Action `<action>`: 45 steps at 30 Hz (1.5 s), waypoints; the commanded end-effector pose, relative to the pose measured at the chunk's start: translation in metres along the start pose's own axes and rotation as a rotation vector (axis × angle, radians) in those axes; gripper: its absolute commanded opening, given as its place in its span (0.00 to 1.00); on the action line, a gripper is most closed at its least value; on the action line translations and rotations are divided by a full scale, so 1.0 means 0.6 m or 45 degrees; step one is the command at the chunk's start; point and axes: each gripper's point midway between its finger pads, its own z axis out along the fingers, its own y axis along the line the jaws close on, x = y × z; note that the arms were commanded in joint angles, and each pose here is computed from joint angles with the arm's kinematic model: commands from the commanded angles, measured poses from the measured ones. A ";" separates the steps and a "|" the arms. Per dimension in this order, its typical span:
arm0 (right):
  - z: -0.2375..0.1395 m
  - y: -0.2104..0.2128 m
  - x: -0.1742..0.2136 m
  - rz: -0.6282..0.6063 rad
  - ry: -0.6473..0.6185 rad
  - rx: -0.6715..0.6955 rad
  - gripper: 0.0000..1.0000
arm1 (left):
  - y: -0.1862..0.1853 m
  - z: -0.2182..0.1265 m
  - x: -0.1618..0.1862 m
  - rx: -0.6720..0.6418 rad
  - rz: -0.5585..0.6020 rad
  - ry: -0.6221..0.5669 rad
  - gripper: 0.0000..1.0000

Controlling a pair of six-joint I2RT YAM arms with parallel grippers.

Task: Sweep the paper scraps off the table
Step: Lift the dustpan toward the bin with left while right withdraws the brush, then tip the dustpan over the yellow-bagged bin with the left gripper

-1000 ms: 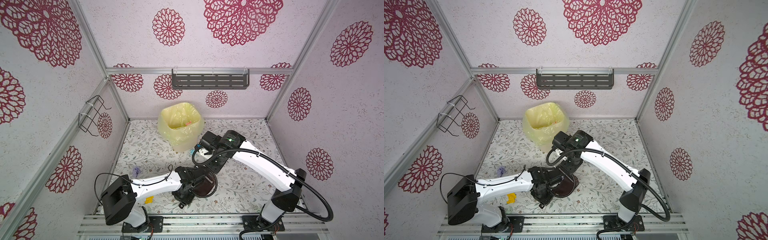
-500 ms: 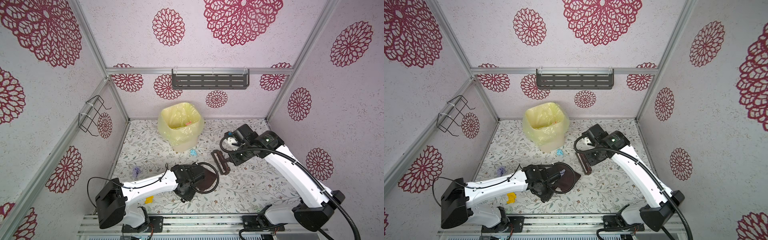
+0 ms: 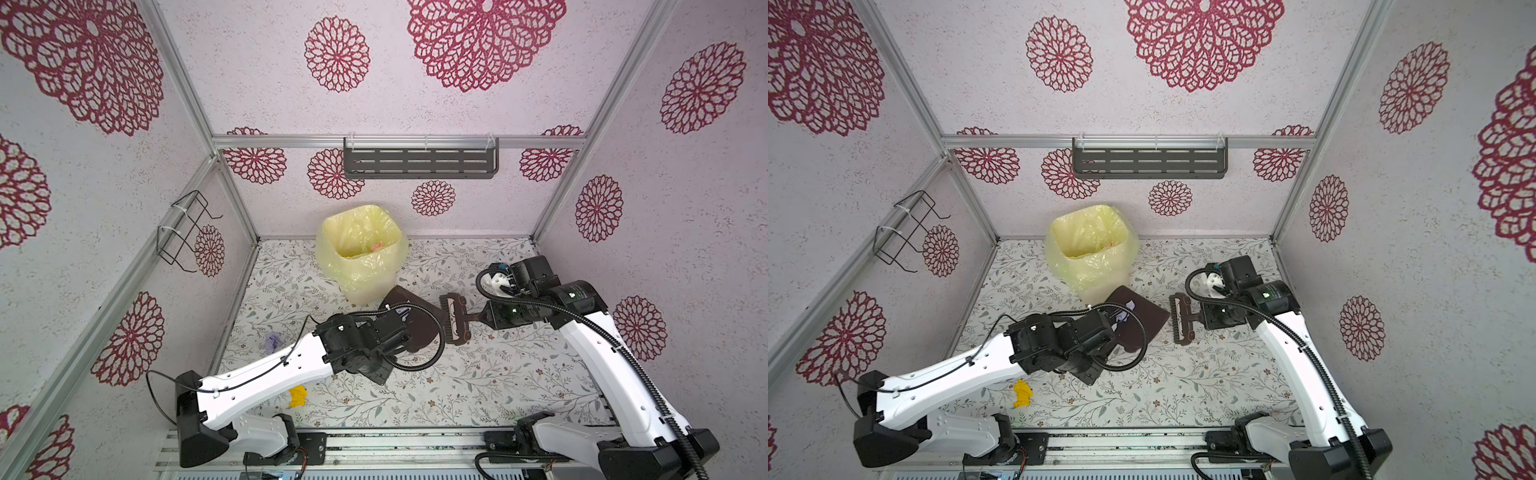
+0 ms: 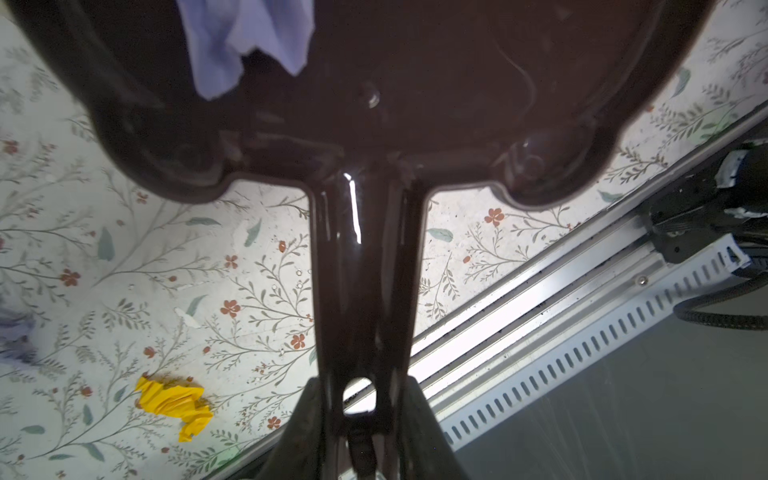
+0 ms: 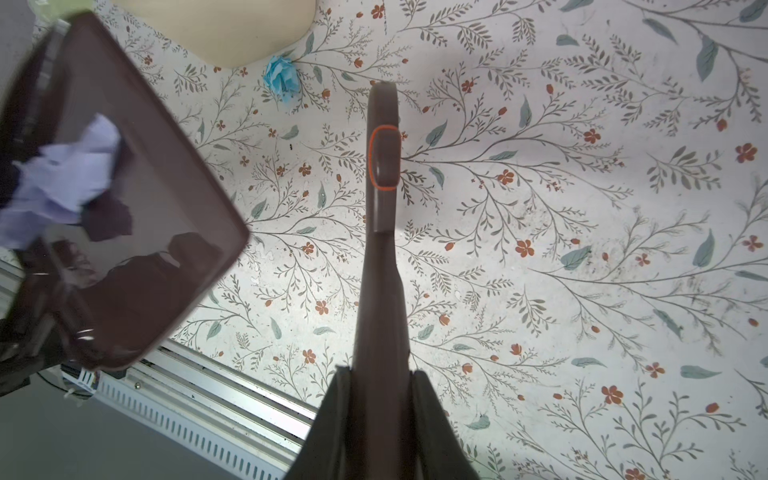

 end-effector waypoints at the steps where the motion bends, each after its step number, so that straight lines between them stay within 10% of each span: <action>1: -0.021 0.017 -0.021 0.019 -0.109 -0.113 0.00 | 0.040 -0.051 0.001 -0.105 -0.016 -0.044 0.00; 25: -0.034 0.004 -0.013 0.085 -0.150 -0.177 0.00 | 0.314 -0.229 -0.050 -0.372 -0.401 -0.220 0.00; 45: -0.046 0.001 0.009 0.087 -0.133 -0.183 0.00 | 0.452 -0.175 -0.180 -0.651 -0.291 -0.049 0.00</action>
